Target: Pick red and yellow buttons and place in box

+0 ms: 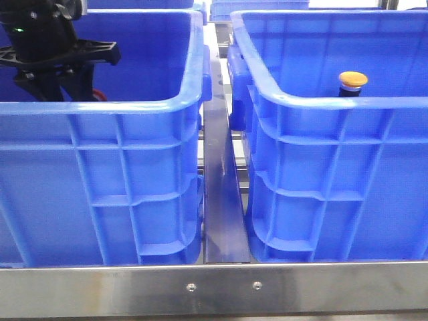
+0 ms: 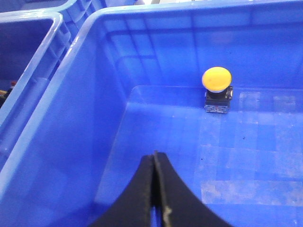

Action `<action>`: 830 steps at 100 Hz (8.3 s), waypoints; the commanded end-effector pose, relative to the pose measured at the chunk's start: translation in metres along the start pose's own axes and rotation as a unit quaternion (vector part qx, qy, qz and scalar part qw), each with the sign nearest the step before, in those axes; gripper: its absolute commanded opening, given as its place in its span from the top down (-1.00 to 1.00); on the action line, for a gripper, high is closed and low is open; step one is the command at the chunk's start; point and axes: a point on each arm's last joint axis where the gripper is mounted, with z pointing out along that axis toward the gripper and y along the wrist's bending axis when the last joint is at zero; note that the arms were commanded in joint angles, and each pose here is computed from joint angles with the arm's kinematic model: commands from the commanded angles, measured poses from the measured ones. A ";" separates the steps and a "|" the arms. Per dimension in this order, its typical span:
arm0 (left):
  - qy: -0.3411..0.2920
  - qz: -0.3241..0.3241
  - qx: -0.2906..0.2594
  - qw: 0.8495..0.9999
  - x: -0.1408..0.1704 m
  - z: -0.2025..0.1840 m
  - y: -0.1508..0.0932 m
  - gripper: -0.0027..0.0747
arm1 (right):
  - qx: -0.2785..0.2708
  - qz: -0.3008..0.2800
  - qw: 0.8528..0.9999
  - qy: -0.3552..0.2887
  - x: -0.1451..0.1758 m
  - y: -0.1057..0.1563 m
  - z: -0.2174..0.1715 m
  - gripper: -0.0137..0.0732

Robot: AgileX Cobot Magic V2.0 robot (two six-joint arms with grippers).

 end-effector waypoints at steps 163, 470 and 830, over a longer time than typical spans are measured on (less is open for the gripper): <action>-0.148 0.268 0.262 0.915 0.064 -0.165 -0.135 0.50 | -0.190 0.166 0.965 0.066 -0.039 0.030 0.026 -0.76; -0.125 0.272 0.266 0.916 0.068 -0.163 -0.135 -0.61 | 0.062 -0.026 0.998 -0.019 -0.075 -0.101 0.122 0.19; -0.242 0.075 0.050 0.966 0.019 -0.144 0.008 0.98 | 0.070 -0.051 0.993 -0.080 -0.017 -0.038 0.001 0.84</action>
